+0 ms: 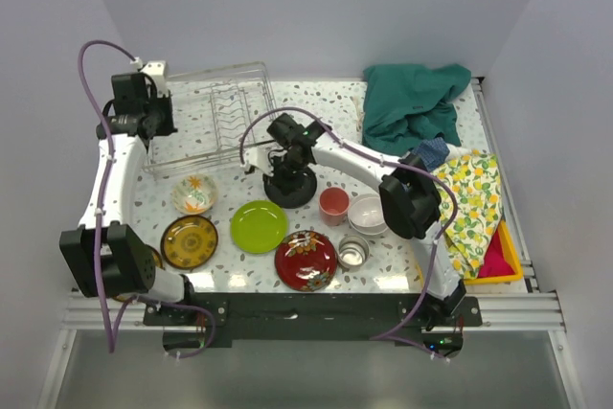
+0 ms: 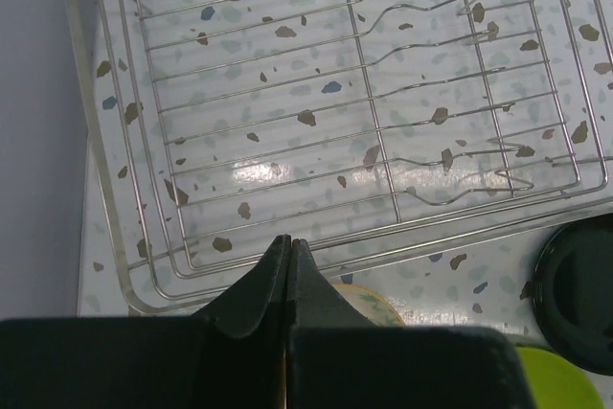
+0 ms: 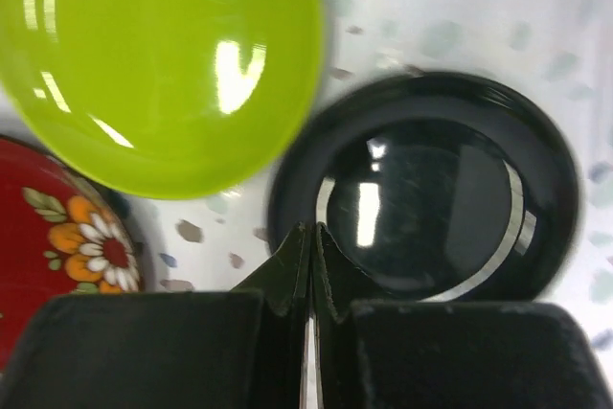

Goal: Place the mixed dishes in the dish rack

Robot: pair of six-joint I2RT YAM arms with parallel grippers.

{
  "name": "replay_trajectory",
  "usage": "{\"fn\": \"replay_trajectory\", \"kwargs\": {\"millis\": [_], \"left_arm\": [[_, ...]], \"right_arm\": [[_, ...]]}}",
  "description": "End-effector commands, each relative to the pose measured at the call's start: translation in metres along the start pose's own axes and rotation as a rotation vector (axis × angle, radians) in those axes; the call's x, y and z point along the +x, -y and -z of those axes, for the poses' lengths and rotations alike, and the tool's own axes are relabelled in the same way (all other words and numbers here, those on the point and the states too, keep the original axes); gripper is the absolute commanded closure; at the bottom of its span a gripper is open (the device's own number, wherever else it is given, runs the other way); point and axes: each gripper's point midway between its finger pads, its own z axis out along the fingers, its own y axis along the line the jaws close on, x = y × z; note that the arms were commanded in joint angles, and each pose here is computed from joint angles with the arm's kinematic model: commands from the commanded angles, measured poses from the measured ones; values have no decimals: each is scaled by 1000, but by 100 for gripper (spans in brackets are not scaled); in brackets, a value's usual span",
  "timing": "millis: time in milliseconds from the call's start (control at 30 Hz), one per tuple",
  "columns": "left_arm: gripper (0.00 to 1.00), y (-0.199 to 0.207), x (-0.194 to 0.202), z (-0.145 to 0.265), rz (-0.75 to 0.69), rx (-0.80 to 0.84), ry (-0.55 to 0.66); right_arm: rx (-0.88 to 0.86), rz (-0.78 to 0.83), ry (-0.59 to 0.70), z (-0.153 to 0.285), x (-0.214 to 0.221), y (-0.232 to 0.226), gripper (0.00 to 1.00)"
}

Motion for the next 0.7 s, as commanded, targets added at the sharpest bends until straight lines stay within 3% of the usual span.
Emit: {"fn": "replay_trajectory", "kwargs": {"millis": [0, 667], "left_arm": [[100, -10, -28, 31, 6, -40, 120], [100, 5, -51, 93, 43, 10, 246]], "right_arm": [[-96, 101, 44, 3, -16, -40, 100], [-206, 182, 22, -104, -49, -116, 100]]}}
